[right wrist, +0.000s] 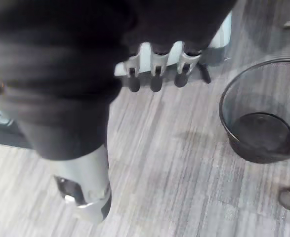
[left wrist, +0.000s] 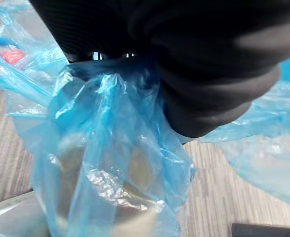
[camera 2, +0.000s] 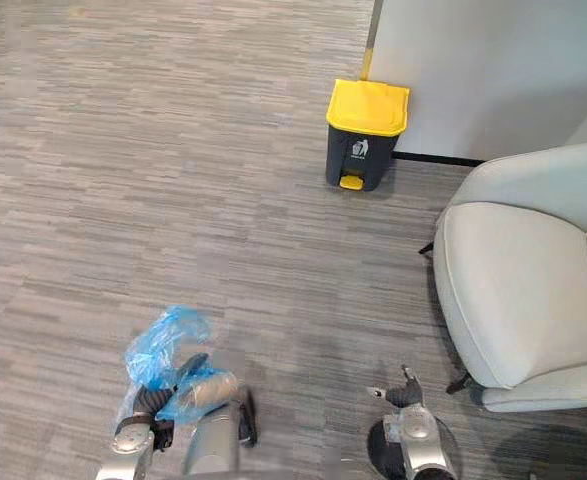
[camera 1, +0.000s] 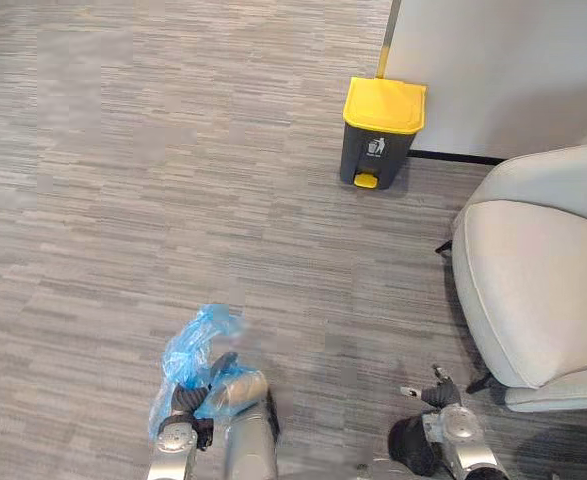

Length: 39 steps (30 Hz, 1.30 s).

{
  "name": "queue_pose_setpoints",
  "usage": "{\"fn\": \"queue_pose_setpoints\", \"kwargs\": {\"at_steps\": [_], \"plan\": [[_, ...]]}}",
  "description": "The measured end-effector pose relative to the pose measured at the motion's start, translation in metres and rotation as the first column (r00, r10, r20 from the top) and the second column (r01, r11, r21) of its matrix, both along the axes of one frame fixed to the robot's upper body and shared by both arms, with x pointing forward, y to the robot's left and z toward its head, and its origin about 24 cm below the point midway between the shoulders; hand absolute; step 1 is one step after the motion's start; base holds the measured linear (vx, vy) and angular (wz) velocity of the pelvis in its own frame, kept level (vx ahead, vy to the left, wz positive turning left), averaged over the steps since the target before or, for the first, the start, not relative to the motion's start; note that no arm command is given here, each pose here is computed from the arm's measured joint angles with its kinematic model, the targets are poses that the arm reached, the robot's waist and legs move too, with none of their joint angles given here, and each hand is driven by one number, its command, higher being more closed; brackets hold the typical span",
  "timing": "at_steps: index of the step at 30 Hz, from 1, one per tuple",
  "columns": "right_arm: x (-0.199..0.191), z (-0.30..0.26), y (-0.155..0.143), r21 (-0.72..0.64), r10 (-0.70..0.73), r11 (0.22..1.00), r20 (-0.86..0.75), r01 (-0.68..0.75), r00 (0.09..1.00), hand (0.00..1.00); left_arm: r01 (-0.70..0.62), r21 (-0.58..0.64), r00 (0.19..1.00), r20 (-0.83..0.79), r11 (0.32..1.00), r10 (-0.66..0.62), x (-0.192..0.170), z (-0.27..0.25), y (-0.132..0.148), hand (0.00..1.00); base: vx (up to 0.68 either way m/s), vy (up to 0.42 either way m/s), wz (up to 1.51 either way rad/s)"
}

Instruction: Gather rubbish on tea table into small bin, then transfer packed bag to large trash can.

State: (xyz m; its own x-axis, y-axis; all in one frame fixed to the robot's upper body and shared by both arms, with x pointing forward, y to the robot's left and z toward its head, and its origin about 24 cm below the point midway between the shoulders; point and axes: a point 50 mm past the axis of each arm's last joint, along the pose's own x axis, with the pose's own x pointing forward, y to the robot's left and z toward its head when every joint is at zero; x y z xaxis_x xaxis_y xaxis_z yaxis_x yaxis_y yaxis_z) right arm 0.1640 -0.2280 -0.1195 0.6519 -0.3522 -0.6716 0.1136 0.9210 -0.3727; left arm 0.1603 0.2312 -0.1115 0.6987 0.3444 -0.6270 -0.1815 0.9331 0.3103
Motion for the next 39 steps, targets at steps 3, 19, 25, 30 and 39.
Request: {"fn": "queue_pose_setpoints", "kwargs": {"at_steps": [3, 19, 25, 30, 39], "plan": [[-0.001, -0.002, -0.001, 0.004, -0.013, 1.000, -0.016, 0.013, 1.000, 0.00, 0.005, 0.003, 1.000, 0.013, 1.000, -0.005, 0.006, 0.002, 0.001, 1.00, 0.42, 0.287, -0.22], [-0.013, -0.013, -0.008, -0.012, 0.001, 1.000, -0.118, -0.003, 0.993, 0.00, 0.033, 0.029, 0.996, -0.084, 0.999, -0.030, -0.010, -0.008, 0.009, 1.00, 0.35, -0.031, -0.29], [-0.020, -0.012, -0.001, 0.021, -0.036, 0.999, -0.084, 0.038, 0.996, 0.00, 0.029, -0.035, 0.999, -0.045, 0.999, -0.031, -0.005, -0.009, -0.013, 1.00, 0.41, -0.155, -0.07], [-0.007, -0.007, 0.009, 0.059, -0.057, 0.997, -0.023, 0.058, 0.998, 0.00, -0.013, -0.060, 1.000, -0.023, 0.998, 0.011, -0.005, -0.008, -0.017, 1.00, 0.35, 0.091, -0.57], [-0.014, -0.012, 0.009, 0.063, -0.084, 0.994, -0.059, 0.087, 0.995, 0.00, -0.034, -0.055, 0.997, -0.064, 0.998, 0.030, -0.012, -0.013, -0.012, 1.00, 0.38, 0.239, -0.27]]}}
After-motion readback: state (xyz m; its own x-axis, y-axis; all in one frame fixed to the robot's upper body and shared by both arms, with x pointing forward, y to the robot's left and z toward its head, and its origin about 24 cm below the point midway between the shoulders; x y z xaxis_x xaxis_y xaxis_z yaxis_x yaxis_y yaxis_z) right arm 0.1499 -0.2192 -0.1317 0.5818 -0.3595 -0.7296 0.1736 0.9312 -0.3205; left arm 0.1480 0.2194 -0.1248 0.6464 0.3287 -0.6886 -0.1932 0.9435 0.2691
